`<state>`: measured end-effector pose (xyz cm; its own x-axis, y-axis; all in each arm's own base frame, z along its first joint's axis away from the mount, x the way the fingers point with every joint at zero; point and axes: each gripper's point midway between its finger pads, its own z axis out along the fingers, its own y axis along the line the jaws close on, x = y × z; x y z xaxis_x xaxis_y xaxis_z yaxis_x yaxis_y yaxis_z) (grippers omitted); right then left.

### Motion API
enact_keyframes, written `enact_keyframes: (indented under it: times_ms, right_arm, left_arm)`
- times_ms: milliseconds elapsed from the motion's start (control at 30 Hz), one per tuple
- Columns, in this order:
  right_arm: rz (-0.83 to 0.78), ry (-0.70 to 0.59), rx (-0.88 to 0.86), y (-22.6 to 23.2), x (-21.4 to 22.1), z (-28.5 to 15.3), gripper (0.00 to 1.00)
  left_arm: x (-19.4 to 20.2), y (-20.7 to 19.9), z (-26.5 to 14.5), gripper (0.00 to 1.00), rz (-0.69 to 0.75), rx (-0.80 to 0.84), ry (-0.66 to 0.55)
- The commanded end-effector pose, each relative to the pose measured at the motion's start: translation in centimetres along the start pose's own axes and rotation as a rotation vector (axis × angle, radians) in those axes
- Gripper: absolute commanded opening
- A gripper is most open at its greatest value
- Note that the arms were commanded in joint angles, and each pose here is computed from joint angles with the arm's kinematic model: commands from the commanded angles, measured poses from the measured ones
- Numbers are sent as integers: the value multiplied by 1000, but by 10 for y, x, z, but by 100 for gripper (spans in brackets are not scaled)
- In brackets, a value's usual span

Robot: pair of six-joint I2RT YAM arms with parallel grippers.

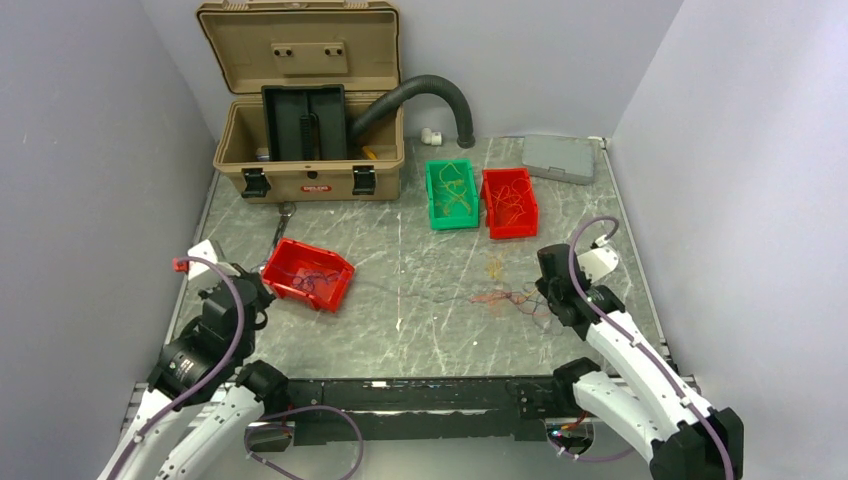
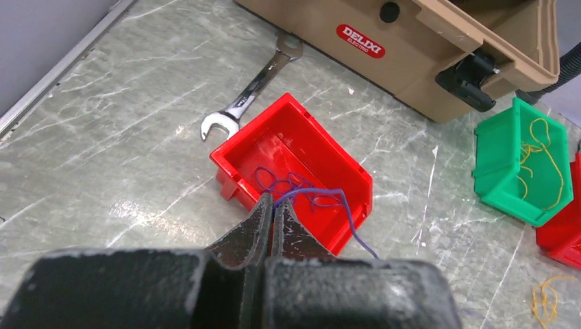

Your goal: Untangle the cables

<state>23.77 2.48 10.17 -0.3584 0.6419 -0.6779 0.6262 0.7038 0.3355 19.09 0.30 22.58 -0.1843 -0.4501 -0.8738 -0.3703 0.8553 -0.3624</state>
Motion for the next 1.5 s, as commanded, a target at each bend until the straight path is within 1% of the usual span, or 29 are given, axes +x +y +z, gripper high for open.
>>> enact_keyframes:
  times_ms: [0, 67, 167, 267, 333, 367, 400, 433, 467, 500, 533, 567, 600, 667, 733, 800, 900, 967, 1067, 1167, 1267, 1467]
  right_arm:
    - [25, -42, 9, -5, -9, -1, 4]
    - [-31, -12, -50, 6, -5, -1, 3]
    - [-109, 50, -156, 27, 5, -4, 2]
    - [-153, 83, -211, 37, 10, -7, 2]
    - [-163, 81, -226, 40, 9, -9, 4]
    - [-171, 80, -232, 41, 8, -9, 6]
    - [-180, 81, -244, 42, 8, -11, 10]
    - [-194, 84, -260, 45, 8, -12, 17]
    - [-213, 95, -277, 47, 10, -13, 32]
    - [-236, 104, -300, 51, 12, -14, 50]
    - [-266, 113, -321, 53, 14, -15, 65]
    - [-282, 124, -337, 56, 16, -16, 70]
    - [-296, 131, -346, 58, 17, -17, 74]
    - [-326, 146, -345, 58, 18, -16, 77]
    - [-359, 160, -338, 59, 19, -15, 82]
    - [-387, 176, -335, 62, 20, -14, 86]
    - [-414, 214, -326, 64, 27, -10, 91]
    - [-417, 228, -329, 64, 32, -9, 91]
    - [-422, 241, -358, 67, 37, -9, 92]
    - [-431, 249, -372, 67, 40, -10, 92]
    - [-438, 248, -370, 66, 40, -10, 92]
    - [-443, 240, -382, 69, 37, -13, 92]
  left_arm:
    - [-12, -11, -2, 0, 8, 61, -34]
    - [-7, -49, -4, 0, 75, 264, -12]
    - [10, -91, -8, 0, 162, 472, 56]
    - [32, -117, -8, 0, 251, 569, 181]
    - [42, -124, -4, 1, 286, 567, 251]
    - [47, -126, -2, 2, 299, 566, 277]
    - [52, -131, -1, 6, 316, 585, 299]
    - [57, -136, -1, 11, 327, 608, 322]
    - [62, -140, -2, 21, 335, 632, 344]
    - [67, -145, -3, 33, 341, 654, 363]
    - [72, -150, -5, 44, 347, 686, 386]
    - [77, -155, -7, 55, 350, 714, 408]
    - [80, -158, -8, 65, 354, 724, 420]
    - [88, -164, -8, 78, 378, 736, 445]
    - [98, -171, -8, 87, 420, 740, 470]
    - [109, -182, -9, 93, 462, 743, 498]
    - [134, -201, -13, 99, 520, 780, 556]
    - [155, -212, -16, 99, 577, 798, 603]
    - [188, -222, -14, 99, 733, 784, 669]
    - [214, -231, -8, 99, 885, 726, 716]
    - [242, -236, 0, 99, 920, 712, 776]
    - [274, -244, 7, 96, 913, 719, 846]
